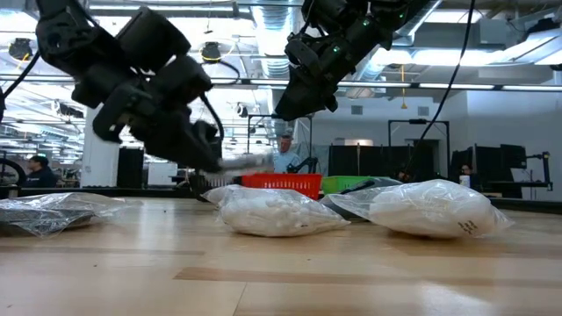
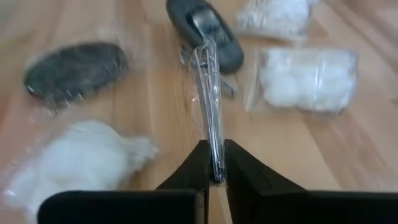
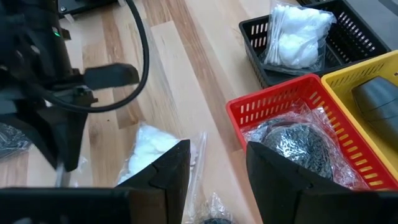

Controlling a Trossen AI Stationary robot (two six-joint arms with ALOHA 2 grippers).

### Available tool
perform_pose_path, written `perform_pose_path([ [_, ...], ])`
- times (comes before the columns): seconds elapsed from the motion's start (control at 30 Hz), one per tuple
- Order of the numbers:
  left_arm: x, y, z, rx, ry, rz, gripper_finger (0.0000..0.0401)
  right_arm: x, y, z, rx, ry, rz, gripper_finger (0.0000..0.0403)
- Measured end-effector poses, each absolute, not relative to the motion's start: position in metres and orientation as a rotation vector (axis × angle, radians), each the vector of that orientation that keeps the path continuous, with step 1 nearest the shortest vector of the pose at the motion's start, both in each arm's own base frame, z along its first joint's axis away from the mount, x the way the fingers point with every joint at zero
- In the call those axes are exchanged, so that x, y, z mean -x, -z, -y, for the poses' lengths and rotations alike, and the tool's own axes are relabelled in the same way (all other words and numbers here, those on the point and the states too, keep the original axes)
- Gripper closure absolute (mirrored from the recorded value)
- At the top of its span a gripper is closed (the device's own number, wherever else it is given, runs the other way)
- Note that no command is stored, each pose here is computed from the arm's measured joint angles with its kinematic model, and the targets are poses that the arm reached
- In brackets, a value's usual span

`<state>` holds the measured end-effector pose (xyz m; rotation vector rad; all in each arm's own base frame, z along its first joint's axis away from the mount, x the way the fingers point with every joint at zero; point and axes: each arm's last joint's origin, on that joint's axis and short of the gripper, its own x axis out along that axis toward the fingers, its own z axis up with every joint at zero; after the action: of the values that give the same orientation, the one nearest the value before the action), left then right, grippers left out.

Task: Pick & Place Travel size toiletries
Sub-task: Put the silver nail cutter into the green bin

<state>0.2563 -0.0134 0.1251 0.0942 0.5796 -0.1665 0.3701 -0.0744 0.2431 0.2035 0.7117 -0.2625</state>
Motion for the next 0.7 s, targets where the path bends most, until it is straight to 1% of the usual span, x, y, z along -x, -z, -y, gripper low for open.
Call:
perform_pose_path([
  [0.7,-0.244,-0.183,0.009,-0.125,0.033,-0.337,0.0382,-0.371,-0.244,0.075,-0.205,0.263,-0.703,0.0256],
])
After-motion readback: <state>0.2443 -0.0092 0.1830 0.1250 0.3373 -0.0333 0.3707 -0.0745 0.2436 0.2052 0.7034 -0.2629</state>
